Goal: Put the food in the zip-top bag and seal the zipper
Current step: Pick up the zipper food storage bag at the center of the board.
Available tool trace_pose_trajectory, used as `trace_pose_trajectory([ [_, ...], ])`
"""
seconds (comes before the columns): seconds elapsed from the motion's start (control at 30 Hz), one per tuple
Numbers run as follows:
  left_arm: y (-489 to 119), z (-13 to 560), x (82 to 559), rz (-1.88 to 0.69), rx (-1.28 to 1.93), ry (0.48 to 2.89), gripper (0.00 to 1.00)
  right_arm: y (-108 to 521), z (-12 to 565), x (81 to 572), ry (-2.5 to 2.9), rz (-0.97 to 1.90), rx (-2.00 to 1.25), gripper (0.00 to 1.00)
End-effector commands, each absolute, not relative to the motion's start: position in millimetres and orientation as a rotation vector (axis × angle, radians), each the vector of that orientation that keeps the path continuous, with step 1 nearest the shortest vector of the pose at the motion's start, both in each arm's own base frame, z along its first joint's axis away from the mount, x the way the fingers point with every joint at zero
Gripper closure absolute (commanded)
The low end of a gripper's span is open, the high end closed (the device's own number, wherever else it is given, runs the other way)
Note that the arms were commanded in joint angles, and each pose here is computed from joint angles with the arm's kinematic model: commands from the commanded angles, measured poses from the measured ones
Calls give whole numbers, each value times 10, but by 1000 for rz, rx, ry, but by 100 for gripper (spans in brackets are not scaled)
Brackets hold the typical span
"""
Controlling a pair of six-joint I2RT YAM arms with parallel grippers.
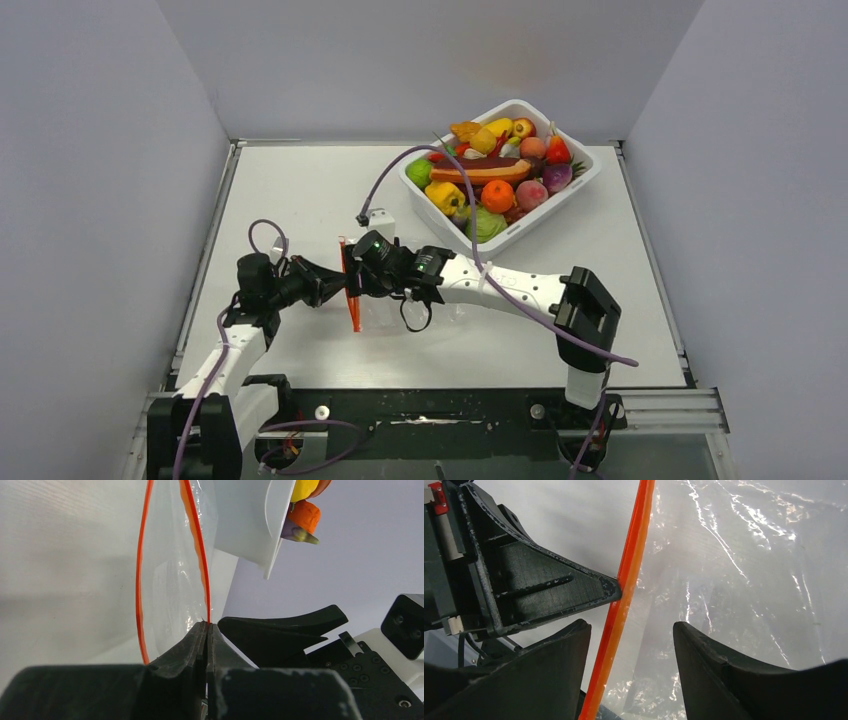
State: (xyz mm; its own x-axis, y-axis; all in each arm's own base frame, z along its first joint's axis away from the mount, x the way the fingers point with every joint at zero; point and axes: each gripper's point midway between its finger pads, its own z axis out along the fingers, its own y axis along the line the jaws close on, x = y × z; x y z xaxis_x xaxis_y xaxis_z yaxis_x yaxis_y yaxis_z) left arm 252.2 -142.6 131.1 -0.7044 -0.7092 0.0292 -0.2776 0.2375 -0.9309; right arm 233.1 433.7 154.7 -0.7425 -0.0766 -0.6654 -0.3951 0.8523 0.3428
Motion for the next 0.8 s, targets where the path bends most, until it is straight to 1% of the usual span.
trace_pose_trajectory([
  [0.0,-1452,1449,2562,-1490,-837,2064,100,4521,1720,2402,2299,667,-347,38],
  [0.23,-1467,1437,2573,-1491,-833,2070,100,4564,1535,2374,2331,626,-389,39],
  [0.33,-1465,1433,2573,-1489,-833,2070,100,4550,1484,2373,2336,605,-397,43],
  [0.4,-1465,1440,2577,-1489,-832,2068,100,4534,1478,2390,2334,585,-400,50],
  [0.53,-1464,1450,2571,-1477,-827,2079,100,4460,1574,2450,2304,543,-398,70],
  [0.63,-1449,1462,2557,-1443,-802,2107,100,4409,1677,2463,2273,534,-406,82],
  [0.7,-1417,1463,2548,-1388,-773,2147,92,4341,1735,2481,2255,523,-388,91],
  [0.77,-1364,1510,2571,-1297,-704,2188,83,4269,1791,2511,2234,524,-356,98],
])
